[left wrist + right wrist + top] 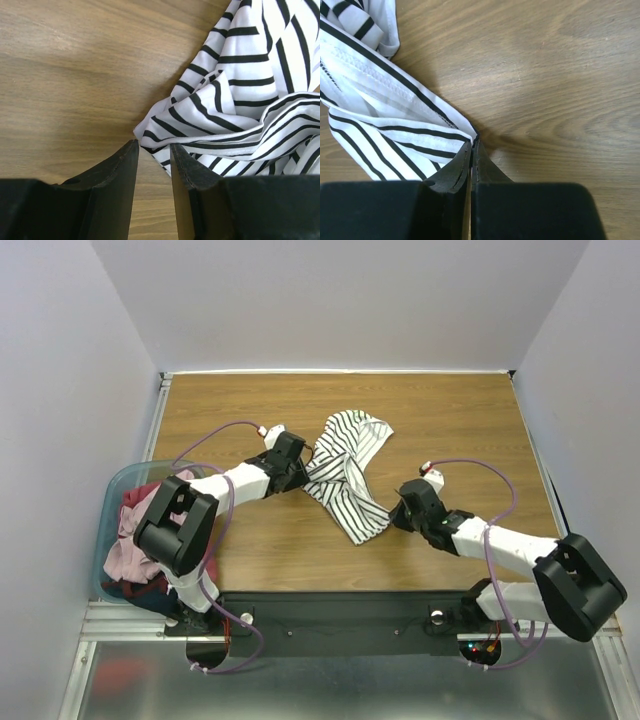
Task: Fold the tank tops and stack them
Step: Flatten the tank top out, then fold the tank top
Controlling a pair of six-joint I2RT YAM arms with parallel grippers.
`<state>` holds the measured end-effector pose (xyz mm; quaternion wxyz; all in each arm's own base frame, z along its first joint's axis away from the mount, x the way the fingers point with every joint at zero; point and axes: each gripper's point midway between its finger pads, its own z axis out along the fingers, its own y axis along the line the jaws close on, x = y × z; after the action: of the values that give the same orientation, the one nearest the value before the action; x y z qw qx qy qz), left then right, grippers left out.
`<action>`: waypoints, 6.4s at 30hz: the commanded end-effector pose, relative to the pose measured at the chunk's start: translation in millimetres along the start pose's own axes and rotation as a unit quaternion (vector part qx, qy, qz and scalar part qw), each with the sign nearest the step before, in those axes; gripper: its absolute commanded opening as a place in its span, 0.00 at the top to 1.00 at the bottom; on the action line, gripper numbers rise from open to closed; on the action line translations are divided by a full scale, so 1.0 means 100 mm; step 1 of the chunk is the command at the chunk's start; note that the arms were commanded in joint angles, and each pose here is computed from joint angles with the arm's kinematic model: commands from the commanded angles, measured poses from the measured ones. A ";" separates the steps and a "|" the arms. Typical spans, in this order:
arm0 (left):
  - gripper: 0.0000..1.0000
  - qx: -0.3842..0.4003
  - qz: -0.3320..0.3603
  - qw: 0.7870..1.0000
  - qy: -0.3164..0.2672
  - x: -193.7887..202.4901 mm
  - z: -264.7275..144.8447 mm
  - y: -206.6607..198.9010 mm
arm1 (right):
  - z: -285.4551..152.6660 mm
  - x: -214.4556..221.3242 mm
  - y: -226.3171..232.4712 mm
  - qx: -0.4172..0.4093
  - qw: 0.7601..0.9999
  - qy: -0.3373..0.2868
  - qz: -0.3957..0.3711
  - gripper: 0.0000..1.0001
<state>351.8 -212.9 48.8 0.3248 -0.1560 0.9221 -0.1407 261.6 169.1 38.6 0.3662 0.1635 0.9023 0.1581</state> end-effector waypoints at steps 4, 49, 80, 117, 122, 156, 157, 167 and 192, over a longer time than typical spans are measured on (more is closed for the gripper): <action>0.59 0.021 0.007 0.999 -0.049 -0.37 0.00 -0.24 | -0.19 -0.53 0.16 -0.002 0.998 -0.069 0.002 1.00; 1.00 0.174 -0.035 0.860 -0.478 -3.39 -4.27 -0.90 | -3.19 -4.37 1.67 -0.061 0.869 -0.490 -0.039 1.00; 1.00 0.310 0.002 0.725 -0.615 -4.73 -4.32 -1.57 | -2.48 -5.56 2.51 -0.229 0.785 -0.572 -0.060 0.99; 0.54 0.221 -0.154 0.949 -0.165 -0.24 -1.96 0.06 | -0.94 -1.17 -0.39 -0.029 0.984 -0.143 0.101 0.26; 0.53 0.114 -0.119 0.967 -0.196 -0.88 -1.65 0.04 | -0.62 -1.12 -0.21 -0.042 0.992 -0.089 0.081 0.33; 0.82 0.005 -0.046 0.999 -0.011 -0.80 0.42 0.22 | 1.99 -2.49 0.24 0.045 0.995 -0.090 0.016 0.68; 0.82 0.005 -0.046 0.999 -0.012 -0.81 0.41 0.22 | 2.05 -2.48 0.23 0.047 0.995 -0.088 0.014 0.70; 0.82 0.008 -0.056 0.998 0.018 -0.55 0.45 0.28 | 2.36 -2.64 -0.34 0.089 0.992 -0.078 0.041 0.76; 0.54 0.066 0.006 0.997 -0.037 -1.50 0.52 -0.26 | 0.67 -1.92 1.33 -0.052 0.992 -0.067 -0.097 0.56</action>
<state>474.5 -174.1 91.7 0.3544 -0.1894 0.8978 -0.1804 530.9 119.0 166.1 0.4676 0.1655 0.8593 0.1246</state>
